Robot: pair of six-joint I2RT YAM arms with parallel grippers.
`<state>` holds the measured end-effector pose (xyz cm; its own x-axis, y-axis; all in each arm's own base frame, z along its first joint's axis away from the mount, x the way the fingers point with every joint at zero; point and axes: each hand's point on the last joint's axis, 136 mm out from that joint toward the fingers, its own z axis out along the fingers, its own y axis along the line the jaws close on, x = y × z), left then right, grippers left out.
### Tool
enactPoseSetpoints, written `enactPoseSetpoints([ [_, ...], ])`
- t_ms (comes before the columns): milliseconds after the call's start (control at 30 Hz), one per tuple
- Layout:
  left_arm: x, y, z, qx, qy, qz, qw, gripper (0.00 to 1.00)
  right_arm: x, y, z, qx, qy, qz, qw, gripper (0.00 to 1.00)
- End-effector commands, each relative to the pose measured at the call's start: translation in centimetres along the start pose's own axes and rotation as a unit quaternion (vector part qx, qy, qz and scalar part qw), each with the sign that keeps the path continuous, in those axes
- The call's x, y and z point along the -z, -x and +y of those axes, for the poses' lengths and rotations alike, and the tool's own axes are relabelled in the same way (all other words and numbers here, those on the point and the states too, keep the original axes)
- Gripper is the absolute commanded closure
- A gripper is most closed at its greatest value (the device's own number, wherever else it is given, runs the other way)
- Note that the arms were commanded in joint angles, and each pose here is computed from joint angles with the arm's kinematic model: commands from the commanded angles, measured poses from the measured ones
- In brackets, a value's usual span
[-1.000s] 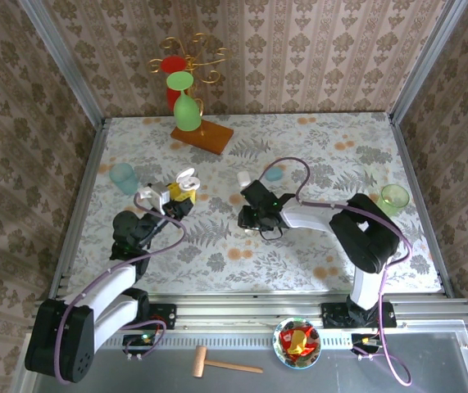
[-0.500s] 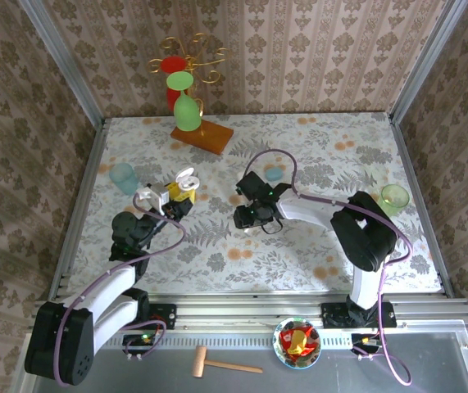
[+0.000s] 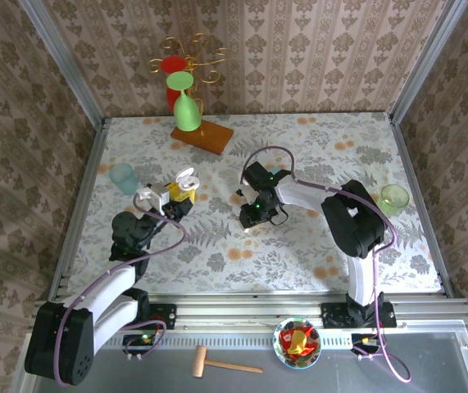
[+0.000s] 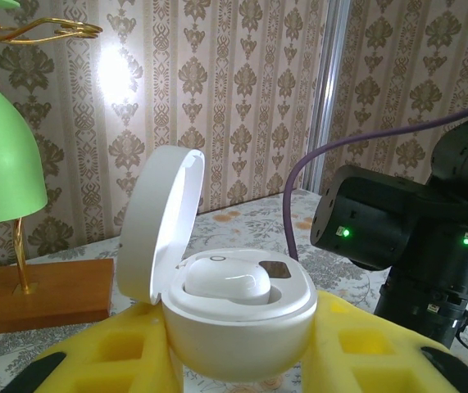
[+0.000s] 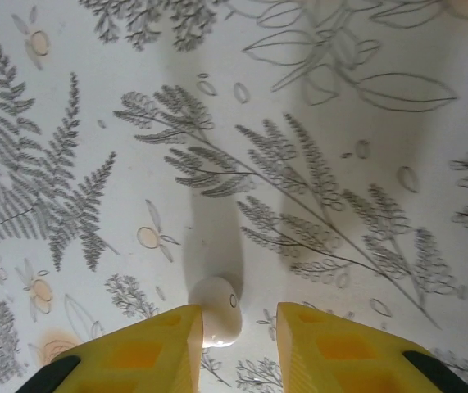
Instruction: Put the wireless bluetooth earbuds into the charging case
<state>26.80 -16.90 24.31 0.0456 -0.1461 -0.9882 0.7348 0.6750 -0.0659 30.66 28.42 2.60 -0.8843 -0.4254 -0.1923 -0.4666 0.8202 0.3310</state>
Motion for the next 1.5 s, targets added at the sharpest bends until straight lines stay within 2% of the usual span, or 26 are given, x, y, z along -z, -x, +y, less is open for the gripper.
enactPoseSetpoints([
  [0,-0.3,1.6,-0.2,-0.021,-0.007,-0.018,1.000,0.74,-0.3,-0.2,0.6,0.013,0.016,0.020,1.000,0.72],
  [133,-0.4,1.5,-0.2,-0.020,-0.008,-0.017,1.000,0.74,-0.8,-0.1,0.4,0.010,0.016,0.025,1.000,0.76],
  [333,-0.4,1.5,-0.3,-0.020,-0.009,-0.017,1.000,0.74,-1.2,-0.2,0.6,0.010,0.026,0.029,0.999,0.76],
  [500,-0.4,1.6,-0.3,-0.021,-0.009,-0.018,1.000,0.74,-1.4,-0.5,0.3,0.005,0.023,0.033,0.999,0.80],
  [700,-0.4,1.6,-0.3,-0.020,-0.011,-0.017,1.000,0.74,-0.4,-0.2,0.5,0.004,0.017,0.021,1.000,0.84],
  [900,-0.9,0.3,-0.7,-0.033,-0.016,0.005,0.999,0.74,4.3,1.3,-0.4,0.005,-0.062,-0.064,0.996,0.84],
  [1100,-2.4,-1.9,-1.7,-0.043,-0.031,0.038,0.998,0.73,11.1,3.0,0.4,0.034,-0.156,-0.171,0.972,0.84],
  [1300,-3.6,-3.7,-2.3,-0.010,-0.045,0.061,0.997,0.74,17.0,5.8,4.7,0.095,-0.153,-0.299,0.937,0.85],
  [1467,-4.0,-4.4,-2.6,0.004,-0.050,0.063,0.997,0.74,18.9,7.6,8.0,0.148,-0.140,-0.344,0.917,0.85],
])
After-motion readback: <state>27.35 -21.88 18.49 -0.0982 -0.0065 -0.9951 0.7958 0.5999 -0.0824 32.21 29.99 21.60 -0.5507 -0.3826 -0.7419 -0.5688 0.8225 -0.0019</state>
